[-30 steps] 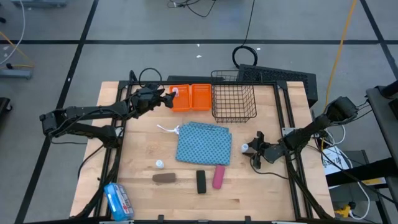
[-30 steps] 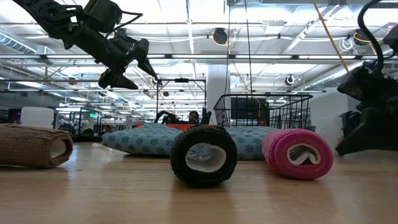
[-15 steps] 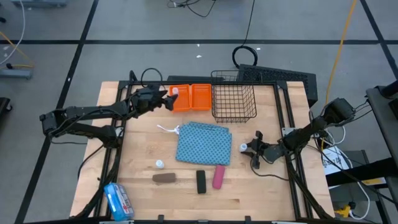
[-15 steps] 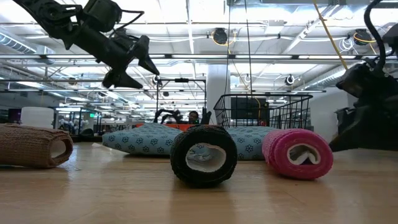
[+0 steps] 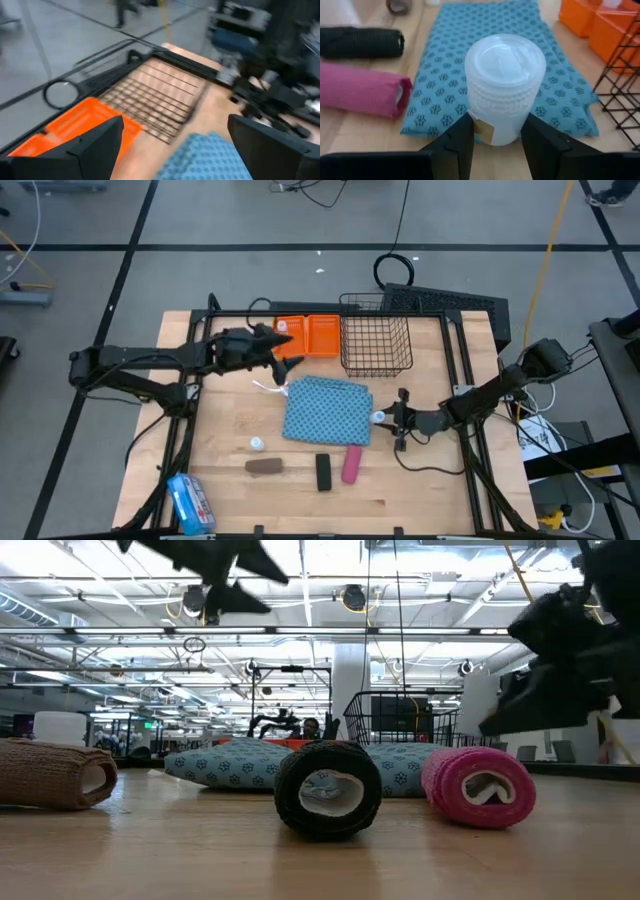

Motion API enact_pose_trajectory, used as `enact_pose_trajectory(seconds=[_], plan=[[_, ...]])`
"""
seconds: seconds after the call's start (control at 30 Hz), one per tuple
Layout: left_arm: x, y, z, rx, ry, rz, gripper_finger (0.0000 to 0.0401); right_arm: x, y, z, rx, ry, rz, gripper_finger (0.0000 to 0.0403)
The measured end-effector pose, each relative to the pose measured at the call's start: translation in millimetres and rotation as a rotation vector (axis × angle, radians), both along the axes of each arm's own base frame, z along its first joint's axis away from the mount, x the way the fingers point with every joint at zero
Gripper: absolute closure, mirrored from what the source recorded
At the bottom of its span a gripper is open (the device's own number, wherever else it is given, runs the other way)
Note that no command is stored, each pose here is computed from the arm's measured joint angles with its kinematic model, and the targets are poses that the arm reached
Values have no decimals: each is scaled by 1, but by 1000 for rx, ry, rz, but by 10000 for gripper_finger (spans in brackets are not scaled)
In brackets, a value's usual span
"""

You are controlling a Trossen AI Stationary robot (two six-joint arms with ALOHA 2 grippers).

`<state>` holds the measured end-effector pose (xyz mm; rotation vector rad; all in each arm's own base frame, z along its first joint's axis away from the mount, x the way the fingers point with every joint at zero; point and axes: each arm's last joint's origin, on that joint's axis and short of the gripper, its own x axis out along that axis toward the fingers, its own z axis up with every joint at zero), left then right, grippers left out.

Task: Pick & Place Medicine items
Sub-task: Put the right transparent pill bottle into the left orange basket

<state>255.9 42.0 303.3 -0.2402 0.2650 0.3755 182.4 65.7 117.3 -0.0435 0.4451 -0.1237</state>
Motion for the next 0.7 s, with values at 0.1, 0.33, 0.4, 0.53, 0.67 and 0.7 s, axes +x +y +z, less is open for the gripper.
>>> enact_pose_trajectory(seconds=[0.1, 0.33, 0.4, 0.53, 0.67, 0.7], plan=[[16, -15, 3, 23, 84, -76, 34, 9, -1, 5, -1, 10, 11, 276], [75, -43, 1, 83, 348, -206, 34, 36, -2, 11, -22, 39, 54, 276], [93, -52, -4, 132, 413, -257, 34, 45, -2, 9, -22, 52, 65, 276], [128, -70, -21, 238, 495, -362, 34, 55, -3, -1, -39, 102, 66, 278], [155, -82, -46, 276, 563, -448, 34, 61, -7, -10, -20, 143, 65, 278], [161, -84, -52, 265, 575, -469, 34, 62, -7, -11, -19, 145, 61, 278]])
